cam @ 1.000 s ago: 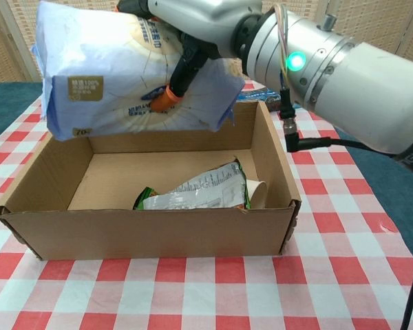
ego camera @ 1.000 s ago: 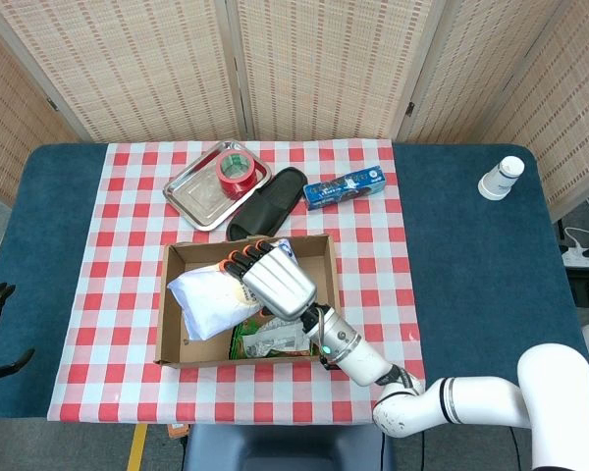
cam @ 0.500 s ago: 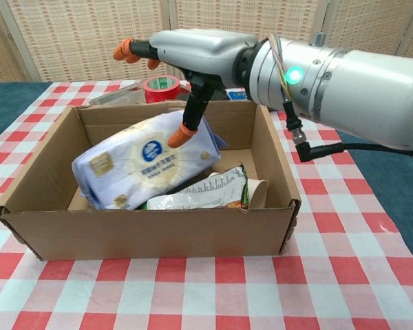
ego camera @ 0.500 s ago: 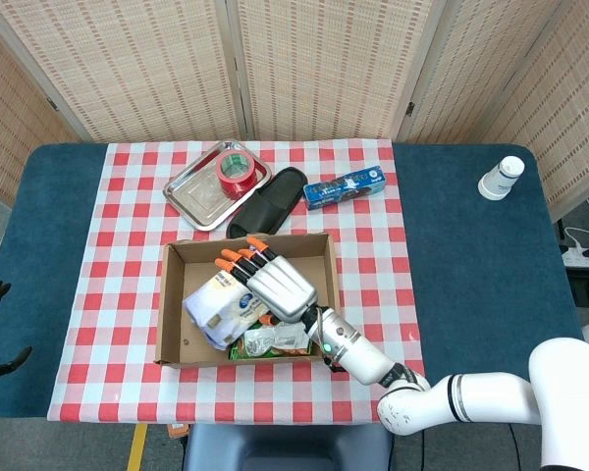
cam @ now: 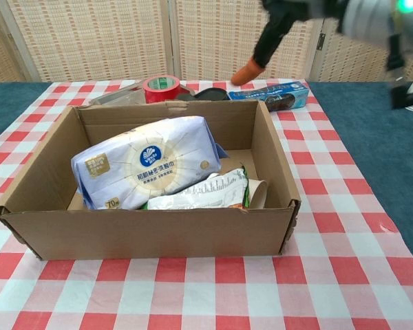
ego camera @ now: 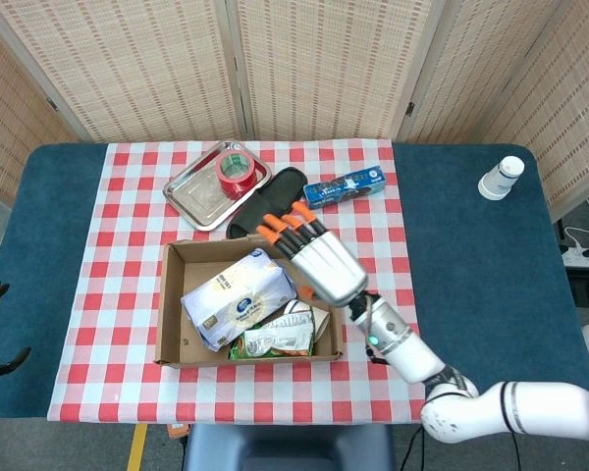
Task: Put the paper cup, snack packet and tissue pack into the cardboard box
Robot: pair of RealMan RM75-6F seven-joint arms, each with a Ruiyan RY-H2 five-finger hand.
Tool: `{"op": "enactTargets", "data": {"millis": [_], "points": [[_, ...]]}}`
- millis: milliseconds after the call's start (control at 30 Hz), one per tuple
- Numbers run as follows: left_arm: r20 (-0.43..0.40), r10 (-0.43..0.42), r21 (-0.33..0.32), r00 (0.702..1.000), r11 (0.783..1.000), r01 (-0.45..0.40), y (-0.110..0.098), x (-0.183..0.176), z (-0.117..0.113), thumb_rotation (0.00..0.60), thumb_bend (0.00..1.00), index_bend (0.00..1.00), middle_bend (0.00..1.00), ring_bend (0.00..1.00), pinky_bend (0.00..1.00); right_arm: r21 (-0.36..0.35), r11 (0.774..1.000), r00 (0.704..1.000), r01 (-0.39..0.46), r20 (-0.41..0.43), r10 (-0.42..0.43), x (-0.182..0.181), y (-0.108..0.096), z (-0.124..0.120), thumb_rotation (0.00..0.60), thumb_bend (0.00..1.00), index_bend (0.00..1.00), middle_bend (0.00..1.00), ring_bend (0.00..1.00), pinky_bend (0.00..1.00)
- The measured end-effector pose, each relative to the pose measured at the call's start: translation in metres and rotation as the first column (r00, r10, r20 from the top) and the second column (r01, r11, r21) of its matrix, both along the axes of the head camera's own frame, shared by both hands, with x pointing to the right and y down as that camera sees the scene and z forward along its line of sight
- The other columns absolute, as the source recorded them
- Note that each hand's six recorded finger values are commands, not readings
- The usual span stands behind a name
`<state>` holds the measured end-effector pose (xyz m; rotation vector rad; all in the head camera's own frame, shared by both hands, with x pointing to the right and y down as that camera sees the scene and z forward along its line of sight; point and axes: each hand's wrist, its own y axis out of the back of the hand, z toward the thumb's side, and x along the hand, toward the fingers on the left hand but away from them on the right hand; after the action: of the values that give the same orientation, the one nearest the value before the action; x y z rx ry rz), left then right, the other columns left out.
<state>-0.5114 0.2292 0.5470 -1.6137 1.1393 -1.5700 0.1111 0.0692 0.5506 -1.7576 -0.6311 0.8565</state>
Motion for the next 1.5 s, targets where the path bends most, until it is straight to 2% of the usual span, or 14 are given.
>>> {"op": "enactTargets", "data": {"millis": [67,133,233,333,433,533,600,667,800,900,1033,1133,1300,1500], "points": [[-0.001,0.002,-0.002,1.0,1.0,-0.002,0.0,0.001,0.001,0.6,0.21,0.0,0.0,0.0,0.05,0.042,0.997,0.998,-0.064,-0.02,0.065,0.027,-0.007,-0.011,0.6,0.0,0.0,0.0,0.0,0.0],[-0.001,0.005,-0.005,1.0,1.0,-0.005,0.0,0.002,0.001,0.6,0.21,0.0,0.0,0.0,0.05,0.101,0.985,0.988,-0.142,-0.045,0.147,0.061,-0.012,-0.023,0.6,0.0,0.0,0.0,0.0,0.0],[-0.001,0.011,-0.006,1.0,1.0,-0.011,0.001,0.004,0.001,0.6,0.21,0.0,0.0,0.0,0.05,0.176,0.953,0.961,-0.248,-0.082,0.265,0.115,-0.014,-0.033,0.6,0.0,0.0,0.0,0.0,0.0],[0.002,0.016,-0.006,1.0,1.0,-0.016,0.001,0.005,0.002,0.6,0.21,0.0,0.0,0.0,0.05,0.202,0.924,0.93,-0.324,-0.113,0.35,0.164,-0.013,-0.03,0.6,0.0,0.01,0.0,0.0,0.0],[0.006,0.016,-0.01,1.0,1.0,-0.016,0.001,0.005,0.003,0.6,0.21,0.0,0.0,0.0,0.05,0.225,0.899,0.901,-0.375,-0.14,0.41,0.211,-0.011,-0.024,0.6,0.0,0.07,0.0,0.0,0.02],[0.01,0.016,-0.013,1.0,1.0,-0.016,0.001,0.005,0.004,0.6,0.21,0.0,0.0,0.0,0.05,0.258,0.877,0.876,-0.405,-0.166,0.454,0.254,-0.005,-0.018,0.6,0.0,0.17,0.02,0.0,0.1],[0.012,0.017,-0.013,1.0,1.0,-0.016,0.001,0.005,0.004,0.6,0.21,0.0,0.0,0.0,0.05,0.274,0.867,0.862,-0.416,-0.186,0.472,0.279,0.001,-0.014,0.6,0.0,0.27,0.08,0.0,0.16],[0.014,0.016,-0.011,1.0,1.0,-0.016,0.001,0.005,0.003,0.6,0.21,0.0,0.0,0.0,0.05,0.282,0.858,0.847,-0.428,-0.206,0.49,0.305,0.011,-0.008,0.6,0.0,0.37,0.15,0.04,0.24],[0.016,0.015,-0.01,1.0,1.0,-0.015,0.002,0.005,0.003,0.6,0.21,0.0,0.0,0.0,0.05,0.27,0.842,0.828,-0.467,-0.202,0.523,0.343,0.035,0.005,0.6,0.0,0.43,0.23,0.12,0.34],[0.018,0.019,-0.012,1.0,1.0,-0.018,0.002,0.005,0.004,0.6,0.21,0.0,0.0,0.0,0.05,0.259,0.84,0.828,-0.477,-0.187,0.528,0.355,0.05,0.013,0.6,0.0,0.51,0.3,0.21,0.42],[0.027,0.017,-0.012,0.999,1.0,-0.016,0.001,0.005,0.005,0.6,0.21,0.0,0.0,0.0,0.05,0.273,0.853,0.843,-0.444,-0.195,0.501,0.358,0.064,0.021,0.6,0.0,0.59,0.36,0.29,0.48],[0.032,0.015,-0.016,0.999,1.0,-0.014,0.001,0.004,0.007,0.6,0.21,0.0,0.0,0.0,0.05,0.27,0.863,0.851,-0.427,-0.201,0.485,0.357,0.072,0.024,0.6,0.0,0.59,0.37,0.29,0.49],[0.036,0.02,-0.022,0.999,1.0,-0.019,0.001,0.005,0.009,0.6,0.21,0.0,0.0,0.0,0.05,0.263,0.873,0.859,-0.411,-0.21,0.467,0.355,0.074,0.024,0.6,0.0,0.59,0.37,0.29,0.49],[0.033,0.023,-0.013,0.999,1.0,-0.022,-0.001,0.007,0.008,0.6,0.21,0.0,0.0,0.0,0.05,0.228,0.883,0.857,-0.41,-0.235,0.458,0.353,0.076,0.03,0.6,0.0,0.59,0.37,0.29,0.49]]}}
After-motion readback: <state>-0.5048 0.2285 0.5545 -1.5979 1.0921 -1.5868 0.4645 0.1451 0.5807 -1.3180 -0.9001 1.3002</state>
